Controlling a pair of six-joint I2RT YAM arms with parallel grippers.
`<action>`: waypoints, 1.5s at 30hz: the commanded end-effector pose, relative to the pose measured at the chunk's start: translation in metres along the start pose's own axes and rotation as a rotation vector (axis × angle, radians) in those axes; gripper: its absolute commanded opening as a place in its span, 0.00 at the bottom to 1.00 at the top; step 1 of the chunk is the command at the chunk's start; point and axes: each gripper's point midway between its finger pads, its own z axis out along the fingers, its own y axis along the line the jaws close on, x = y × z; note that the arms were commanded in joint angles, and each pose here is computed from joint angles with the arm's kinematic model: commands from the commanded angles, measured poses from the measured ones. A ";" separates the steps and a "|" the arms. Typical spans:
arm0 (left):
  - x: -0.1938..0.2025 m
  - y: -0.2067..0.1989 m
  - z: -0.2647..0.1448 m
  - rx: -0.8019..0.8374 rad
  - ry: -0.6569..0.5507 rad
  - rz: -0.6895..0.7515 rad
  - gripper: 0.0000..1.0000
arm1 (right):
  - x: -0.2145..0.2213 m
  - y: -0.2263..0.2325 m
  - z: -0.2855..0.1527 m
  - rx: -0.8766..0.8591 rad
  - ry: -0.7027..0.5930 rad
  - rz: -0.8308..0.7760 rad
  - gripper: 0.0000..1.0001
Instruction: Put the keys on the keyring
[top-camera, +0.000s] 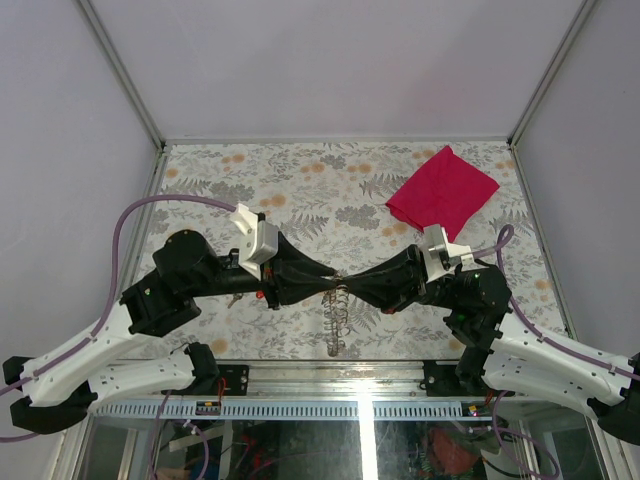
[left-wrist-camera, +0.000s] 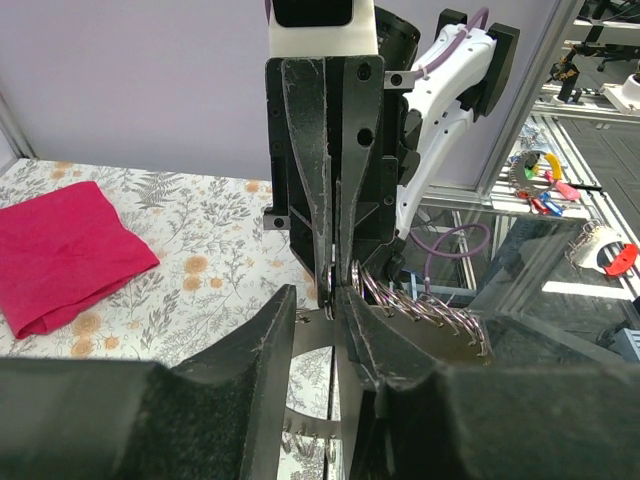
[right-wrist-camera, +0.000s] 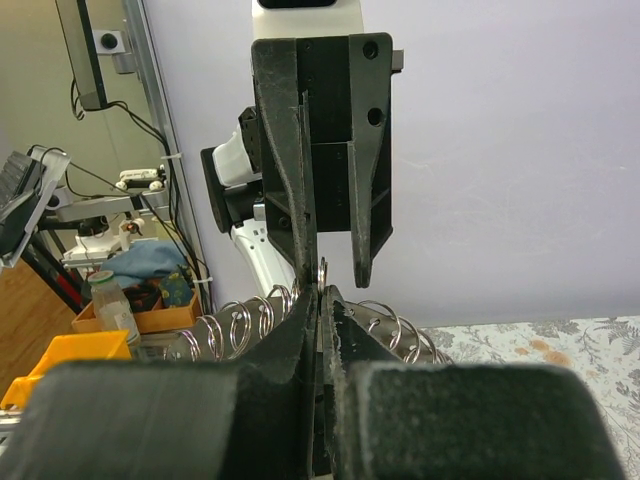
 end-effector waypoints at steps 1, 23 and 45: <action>-0.006 -0.001 0.005 0.019 -0.034 0.012 0.21 | -0.049 0.019 0.008 -0.065 -0.132 -0.072 0.00; 0.019 -0.004 -0.003 0.049 0.207 0.023 0.00 | -0.016 0.011 -0.004 -0.013 0.114 -0.113 0.18; 0.036 -0.002 -0.010 0.083 0.452 0.029 0.00 | 0.019 -0.003 -0.013 0.032 0.339 -0.108 0.23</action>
